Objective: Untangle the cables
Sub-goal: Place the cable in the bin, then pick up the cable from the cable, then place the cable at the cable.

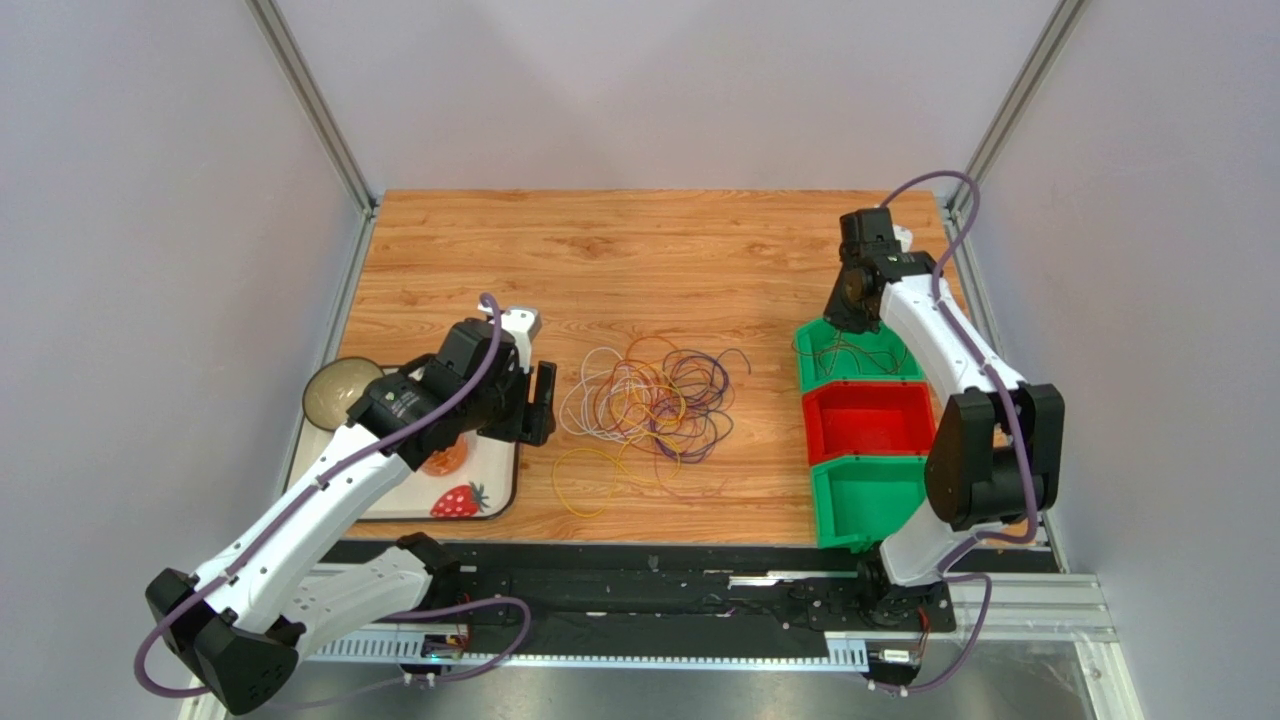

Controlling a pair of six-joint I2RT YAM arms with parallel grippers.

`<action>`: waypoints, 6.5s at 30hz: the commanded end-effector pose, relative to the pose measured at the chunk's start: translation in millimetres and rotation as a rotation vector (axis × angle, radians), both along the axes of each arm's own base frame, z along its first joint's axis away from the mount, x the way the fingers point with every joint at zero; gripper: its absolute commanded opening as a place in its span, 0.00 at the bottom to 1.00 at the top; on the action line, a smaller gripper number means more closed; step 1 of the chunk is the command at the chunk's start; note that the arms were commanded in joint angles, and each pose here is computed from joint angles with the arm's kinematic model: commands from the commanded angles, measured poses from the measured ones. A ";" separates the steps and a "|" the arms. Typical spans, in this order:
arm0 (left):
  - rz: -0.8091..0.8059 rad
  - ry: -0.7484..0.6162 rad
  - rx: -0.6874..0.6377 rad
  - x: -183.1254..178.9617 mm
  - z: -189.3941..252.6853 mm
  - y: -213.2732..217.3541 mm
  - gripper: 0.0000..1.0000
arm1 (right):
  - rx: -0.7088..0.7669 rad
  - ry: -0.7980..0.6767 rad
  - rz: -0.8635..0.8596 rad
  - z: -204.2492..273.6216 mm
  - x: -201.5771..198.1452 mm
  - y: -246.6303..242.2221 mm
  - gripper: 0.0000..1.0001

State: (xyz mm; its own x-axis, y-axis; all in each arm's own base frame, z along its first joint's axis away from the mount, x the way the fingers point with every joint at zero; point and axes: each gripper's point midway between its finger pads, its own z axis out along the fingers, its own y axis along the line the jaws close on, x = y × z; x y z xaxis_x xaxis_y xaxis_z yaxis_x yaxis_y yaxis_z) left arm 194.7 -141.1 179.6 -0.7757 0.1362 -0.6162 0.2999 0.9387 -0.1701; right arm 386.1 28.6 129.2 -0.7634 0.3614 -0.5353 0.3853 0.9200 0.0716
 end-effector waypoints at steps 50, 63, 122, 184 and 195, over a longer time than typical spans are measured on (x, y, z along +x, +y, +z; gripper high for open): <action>-0.007 -0.018 -0.001 4.5 2.9 -2.5 0.74 | 0.201 -0.321 0.256 85.0 -13.4 77.7 0.50; 0.051 0.029 -0.165 35.9 -14.7 -49.7 0.67 | 0.409 -0.268 0.503 39.0 -82.0 167.7 0.48; -0.086 -0.117 0.156 77.2 19.7 -89.3 0.00 | 0.348 -0.247 0.497 36.5 -98.7 153.7 0.45; 0.205 0.181 -0.079 80.5 -87.3 -49.7 0.03 | 0.624 -0.274 0.855 47.7 -143.2 252.5 0.52; 0.284 0.133 -0.080 72.2 -42.9 -8.0 0.73 | 0.552 -0.212 0.915 41.1 -135.3 280.0 0.52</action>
